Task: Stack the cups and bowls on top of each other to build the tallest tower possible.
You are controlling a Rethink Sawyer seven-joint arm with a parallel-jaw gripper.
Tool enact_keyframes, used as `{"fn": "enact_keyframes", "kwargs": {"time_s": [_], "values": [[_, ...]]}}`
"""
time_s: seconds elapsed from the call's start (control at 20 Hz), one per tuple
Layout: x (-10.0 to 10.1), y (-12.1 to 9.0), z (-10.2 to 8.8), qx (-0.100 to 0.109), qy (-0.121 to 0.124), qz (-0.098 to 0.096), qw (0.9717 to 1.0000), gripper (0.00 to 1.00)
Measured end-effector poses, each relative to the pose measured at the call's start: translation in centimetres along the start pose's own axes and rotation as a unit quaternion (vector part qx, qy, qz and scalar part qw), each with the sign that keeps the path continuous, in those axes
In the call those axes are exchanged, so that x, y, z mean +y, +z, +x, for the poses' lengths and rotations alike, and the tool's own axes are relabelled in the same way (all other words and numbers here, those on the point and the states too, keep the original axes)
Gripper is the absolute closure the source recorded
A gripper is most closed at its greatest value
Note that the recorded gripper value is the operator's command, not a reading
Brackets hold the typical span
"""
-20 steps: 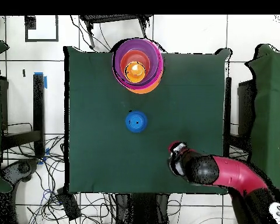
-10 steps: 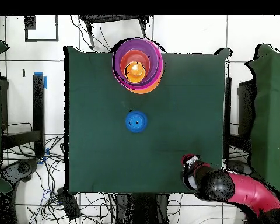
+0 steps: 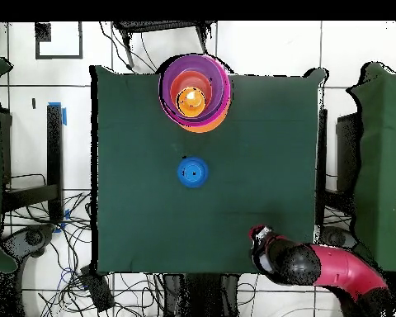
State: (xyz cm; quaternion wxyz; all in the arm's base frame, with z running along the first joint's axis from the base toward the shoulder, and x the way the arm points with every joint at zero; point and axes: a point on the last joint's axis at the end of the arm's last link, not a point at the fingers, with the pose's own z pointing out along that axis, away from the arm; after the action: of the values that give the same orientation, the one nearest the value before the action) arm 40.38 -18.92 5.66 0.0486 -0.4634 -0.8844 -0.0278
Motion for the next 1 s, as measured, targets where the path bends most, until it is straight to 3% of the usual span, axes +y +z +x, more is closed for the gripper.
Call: {"fn": "enact_keyframes", "kwargs": {"time_s": [0.3,0.5,1.0], "values": [[-0.6,2.3,1.6,0.022,-0.025,0.005,0.9994,0.00],[-1.2,2.6,1.6,0.025,-0.024,0.004,0.9994,0.00],[-1.8,-0.3,-1.5,-0.018,-0.013,-0.007,0.9997,0.00]]}}
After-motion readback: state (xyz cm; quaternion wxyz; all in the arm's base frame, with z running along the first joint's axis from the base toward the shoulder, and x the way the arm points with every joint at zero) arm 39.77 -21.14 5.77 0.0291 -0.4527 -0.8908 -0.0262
